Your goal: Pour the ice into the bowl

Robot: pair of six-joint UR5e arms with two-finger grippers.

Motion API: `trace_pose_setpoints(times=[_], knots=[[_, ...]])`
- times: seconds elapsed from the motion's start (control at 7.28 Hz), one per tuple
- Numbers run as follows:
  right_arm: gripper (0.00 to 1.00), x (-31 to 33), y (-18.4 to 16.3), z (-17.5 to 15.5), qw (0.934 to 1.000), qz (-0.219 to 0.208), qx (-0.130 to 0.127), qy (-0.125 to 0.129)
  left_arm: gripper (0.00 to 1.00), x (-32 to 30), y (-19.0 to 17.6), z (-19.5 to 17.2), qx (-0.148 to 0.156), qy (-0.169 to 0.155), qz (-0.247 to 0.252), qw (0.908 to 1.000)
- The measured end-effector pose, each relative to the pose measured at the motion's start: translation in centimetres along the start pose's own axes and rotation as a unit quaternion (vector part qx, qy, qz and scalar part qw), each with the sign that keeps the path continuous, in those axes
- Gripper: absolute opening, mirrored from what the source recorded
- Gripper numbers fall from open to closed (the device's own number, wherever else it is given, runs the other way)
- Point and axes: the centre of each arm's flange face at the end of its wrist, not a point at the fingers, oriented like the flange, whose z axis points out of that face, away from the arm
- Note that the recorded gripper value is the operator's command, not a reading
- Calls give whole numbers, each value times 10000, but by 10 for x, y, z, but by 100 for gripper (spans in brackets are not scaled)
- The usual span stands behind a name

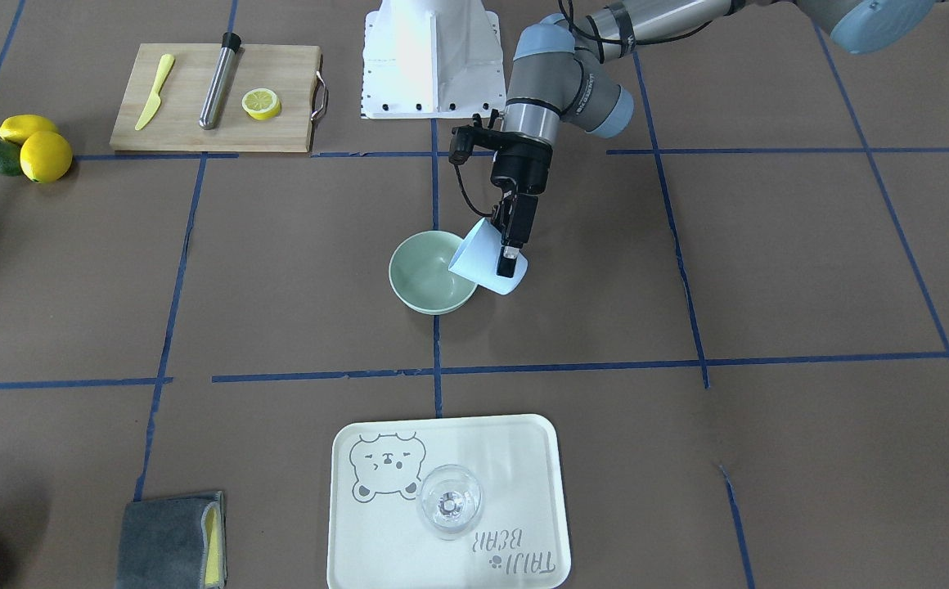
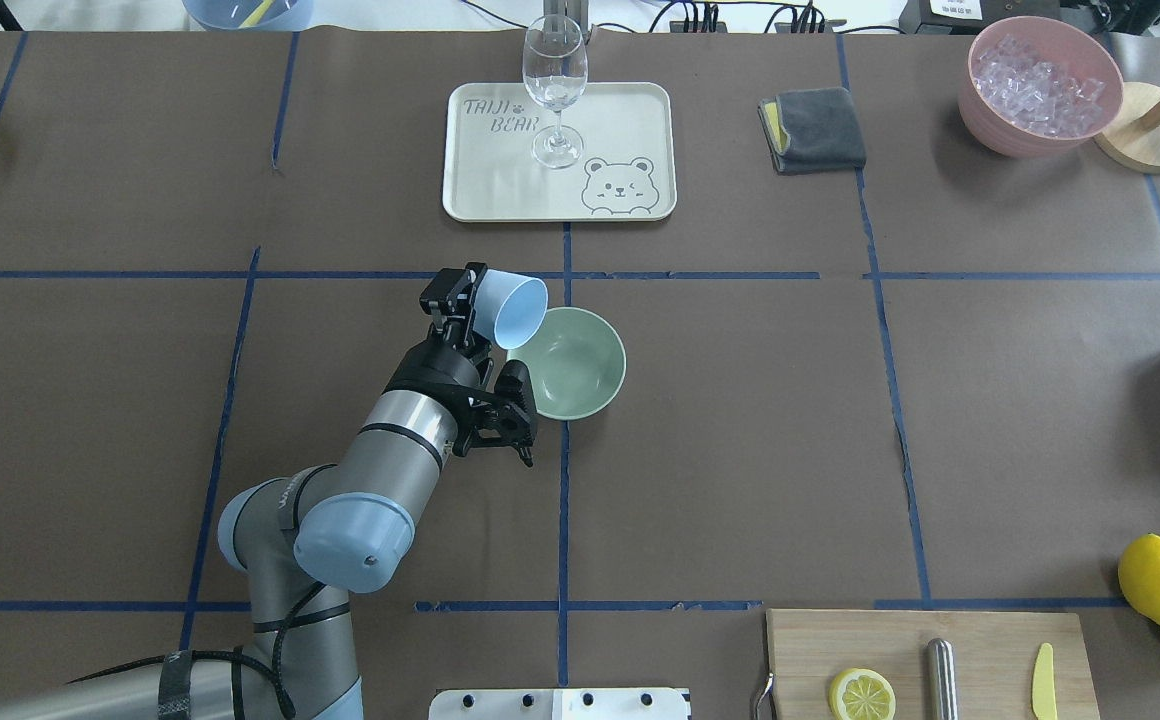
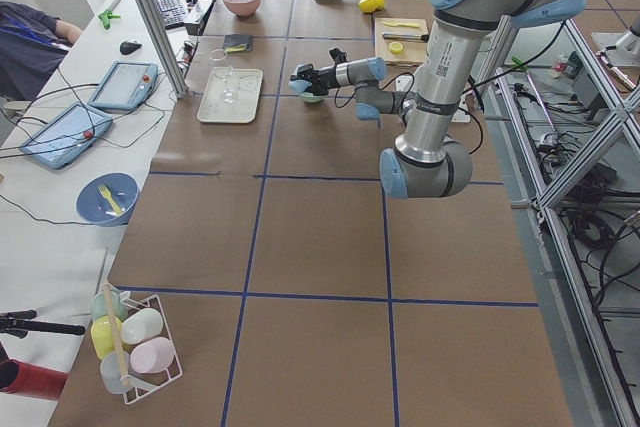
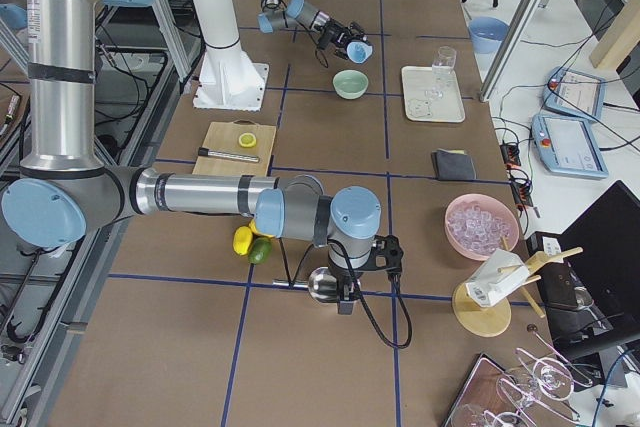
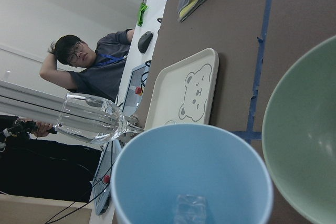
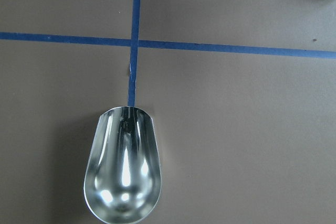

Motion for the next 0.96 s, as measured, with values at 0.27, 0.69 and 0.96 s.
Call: trace_pose_setpoints(times=[0.27, 0.69, 0.96], knots=[[100, 3, 1, -3, 10000, 30, 31, 4, 0, -2, 2, 4, -275, -190, 638, 9974], [100, 8, 4, -6, 9999, 82, 66, 16, 0, 1, 5, 11, -628, -446, 1536, 9851], [100, 12, 7, -6, 9999, 139, 67, 21, 0, 1, 0, 12, -806, -597, 2082, 9729]])
